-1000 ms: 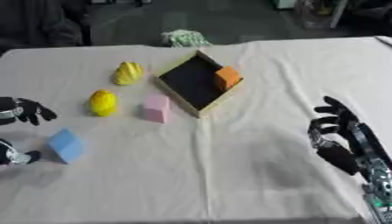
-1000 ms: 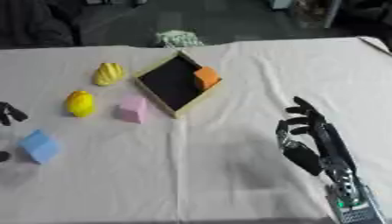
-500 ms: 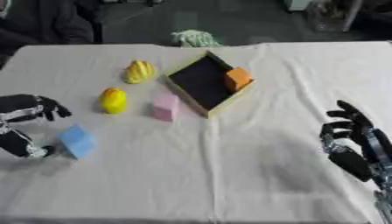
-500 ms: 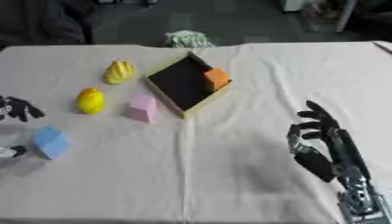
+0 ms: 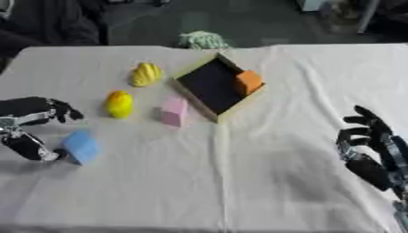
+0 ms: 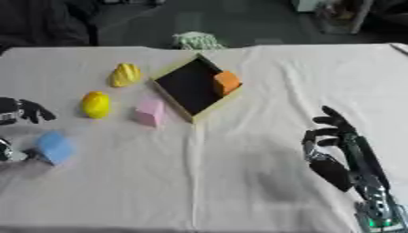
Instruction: Pick up objects on the table and place them in the box.
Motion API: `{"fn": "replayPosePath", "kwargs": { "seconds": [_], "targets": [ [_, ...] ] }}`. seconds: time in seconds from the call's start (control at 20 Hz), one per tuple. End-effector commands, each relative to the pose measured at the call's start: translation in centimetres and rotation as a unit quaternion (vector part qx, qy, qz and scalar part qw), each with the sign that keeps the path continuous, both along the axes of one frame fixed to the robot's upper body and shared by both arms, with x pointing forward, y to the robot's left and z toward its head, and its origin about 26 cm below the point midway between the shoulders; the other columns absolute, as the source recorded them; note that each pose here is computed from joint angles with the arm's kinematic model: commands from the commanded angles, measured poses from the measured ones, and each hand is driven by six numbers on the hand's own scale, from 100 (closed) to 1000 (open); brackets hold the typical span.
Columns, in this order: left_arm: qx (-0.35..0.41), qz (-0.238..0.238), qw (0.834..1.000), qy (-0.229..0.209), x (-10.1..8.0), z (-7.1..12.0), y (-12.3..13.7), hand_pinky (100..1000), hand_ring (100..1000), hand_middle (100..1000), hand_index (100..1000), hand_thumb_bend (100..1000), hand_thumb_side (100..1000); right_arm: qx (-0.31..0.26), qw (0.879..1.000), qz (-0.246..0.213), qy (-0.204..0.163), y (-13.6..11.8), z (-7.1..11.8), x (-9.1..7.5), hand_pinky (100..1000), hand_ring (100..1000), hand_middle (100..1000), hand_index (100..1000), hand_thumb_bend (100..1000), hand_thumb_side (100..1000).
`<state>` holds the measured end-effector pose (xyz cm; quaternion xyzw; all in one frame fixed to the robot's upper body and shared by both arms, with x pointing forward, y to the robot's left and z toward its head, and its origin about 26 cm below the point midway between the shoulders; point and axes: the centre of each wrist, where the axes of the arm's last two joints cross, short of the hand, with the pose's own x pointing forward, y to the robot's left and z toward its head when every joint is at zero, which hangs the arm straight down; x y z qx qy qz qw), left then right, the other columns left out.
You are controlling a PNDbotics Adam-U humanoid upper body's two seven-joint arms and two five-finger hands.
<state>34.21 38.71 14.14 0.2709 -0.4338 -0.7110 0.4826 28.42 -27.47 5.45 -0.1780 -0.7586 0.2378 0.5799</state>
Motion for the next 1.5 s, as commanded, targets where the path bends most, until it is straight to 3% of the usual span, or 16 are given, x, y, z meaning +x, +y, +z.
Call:
{"fn": "replayPosePath", "kwargs": {
  "seconds": [0.05, 1.05, 1.1, 1.15, 1.35, 1.5],
  "targets": [
    [0.021, -0.004, 1.000, -0.008, 0.4, 0.9, 0.3, 817, 787, 813, 921, 377, 161, -0.006, 1.000, 0.003, -0.007, -0.2, 0.5, 0.1, 655, 740, 794, 984, 100, 375],
    [0.019, 0.000, 1.000, 0.023, 1.4, -2.1, 0.2, 789, 756, 785, 900, 320, 136, -0.001, 1.000, 0.004, -0.007, -0.1, 0.4, 0.1, 655, 739, 793, 984, 100, 377],
    [0.018, 0.000, 1.000, 0.021, 1.4, -2.0, 0.2, 709, 633, 652, 801, 244, 118, -0.001, 1.000, 0.004, -0.006, -0.1, 0.4, 0.1, 655, 739, 793, 984, 100, 376],
    [0.015, -0.001, 1.000, 0.015, 1.4, -1.7, 0.1, 692, 605, 615, 775, 231, 115, -0.002, 1.000, 0.004, -0.006, -0.1, 0.4, 0.1, 655, 739, 793, 984, 100, 377],
    [0.004, -0.009, 1.000, -0.012, 1.2, -0.1, -0.3, 678, 568, 571, 732, 218, 116, -0.002, 1.000, 0.003, -0.006, -0.1, 0.4, 0.1, 655, 739, 793, 984, 100, 376],
    [0.004, -0.026, 0.999, -0.040, 1.1, 2.5, -0.9, 684, 567, 568, 729, 224, 122, -0.003, 1.000, 0.003, -0.006, -0.2, 0.4, 0.1, 655, 738, 793, 984, 100, 377]
  ]
}}
